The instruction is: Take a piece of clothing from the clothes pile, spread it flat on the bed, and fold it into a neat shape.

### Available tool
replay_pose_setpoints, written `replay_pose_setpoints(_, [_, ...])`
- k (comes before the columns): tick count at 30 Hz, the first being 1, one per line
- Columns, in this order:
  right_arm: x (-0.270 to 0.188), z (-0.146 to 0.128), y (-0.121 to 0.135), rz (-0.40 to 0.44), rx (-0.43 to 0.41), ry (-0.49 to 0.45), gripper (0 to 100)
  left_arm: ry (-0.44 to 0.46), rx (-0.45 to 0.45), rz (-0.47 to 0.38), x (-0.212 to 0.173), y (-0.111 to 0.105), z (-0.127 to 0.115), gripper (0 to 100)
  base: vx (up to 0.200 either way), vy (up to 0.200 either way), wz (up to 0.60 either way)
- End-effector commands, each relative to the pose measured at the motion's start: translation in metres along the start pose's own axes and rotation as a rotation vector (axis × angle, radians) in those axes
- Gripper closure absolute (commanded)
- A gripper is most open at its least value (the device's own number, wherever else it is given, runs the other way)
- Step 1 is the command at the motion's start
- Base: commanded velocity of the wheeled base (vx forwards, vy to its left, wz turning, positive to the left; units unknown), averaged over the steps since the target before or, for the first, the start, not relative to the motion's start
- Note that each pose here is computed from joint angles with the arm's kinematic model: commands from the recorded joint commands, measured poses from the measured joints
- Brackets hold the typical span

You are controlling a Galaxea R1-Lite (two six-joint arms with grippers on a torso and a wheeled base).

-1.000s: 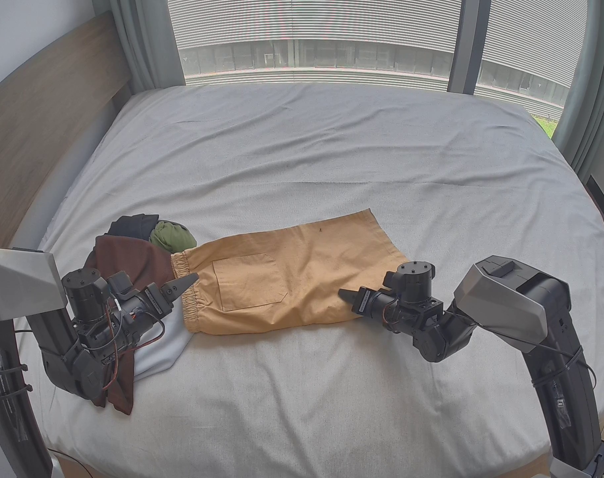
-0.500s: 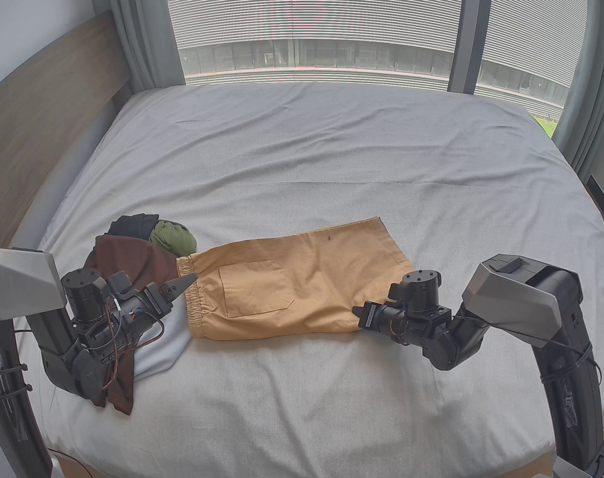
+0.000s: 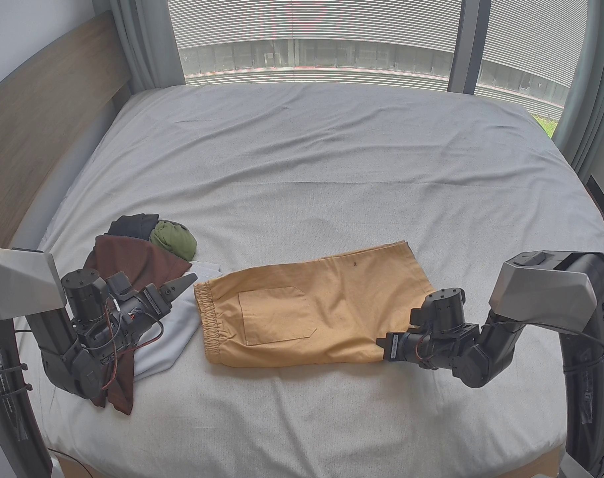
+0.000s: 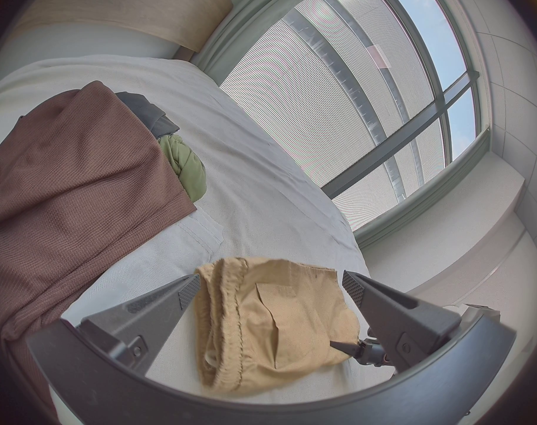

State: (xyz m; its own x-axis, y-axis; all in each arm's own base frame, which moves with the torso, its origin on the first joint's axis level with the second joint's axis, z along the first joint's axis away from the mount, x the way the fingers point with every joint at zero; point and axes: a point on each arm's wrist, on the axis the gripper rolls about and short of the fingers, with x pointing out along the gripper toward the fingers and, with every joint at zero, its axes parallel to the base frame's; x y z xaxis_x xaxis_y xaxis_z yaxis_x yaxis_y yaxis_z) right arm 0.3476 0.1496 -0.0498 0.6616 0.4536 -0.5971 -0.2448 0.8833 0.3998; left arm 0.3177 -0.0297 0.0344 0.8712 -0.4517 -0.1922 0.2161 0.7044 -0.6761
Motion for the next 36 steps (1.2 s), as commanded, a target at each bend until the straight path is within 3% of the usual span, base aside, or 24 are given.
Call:
replay_pose_setpoints(1, [-0.028, -0.007, -0.004, -0.036, -0.022, 0.032, 100, 0.008, -0.004, 0.005, 0.001, 0.002, -0.002, 0, 0.0, 0.0, 0.0])
replay_pose_setpoints(16, [-0.049, -0.04, -0.012, -0.073, -0.013, 0.13, 100, 0.013, -0.007, 0.008, 0.002, 0.004, -0.004, 0, 0.0, 0.0, 0.0])
replay_pose_setpoints(26, [-0.046, -0.042, -0.015, -0.085, -0.007, 0.115, 100, 0.028, -0.007, 0.01, 0.003, 0.004, -0.008, 0, 0.0, 0.0, 0.0])
replay_pose_setpoints(27, [-0.047, -0.042, -0.015, -0.084, -0.008, 0.106, 0, 0.032, -0.008, 0.011, 0.002, 0.004, -0.009, 0, 0.0, 0.0, 0.0])
replay_pose_setpoints(31, [-0.057, -0.049, -0.012, -0.077, -0.012, 0.149, 0, 0.038, -0.01, 0.012, 0.001, 0.003, -0.011, 0, 0.0, 0.0, 0.0])
replay_pose_setpoints(36, [-0.083, -0.063, 0.01, 0.044, -0.027, 0.293, 0, 0.098, -0.02, -0.014, -0.003, -0.002, -0.021, 0, 0.0, 0.0, 0.0])
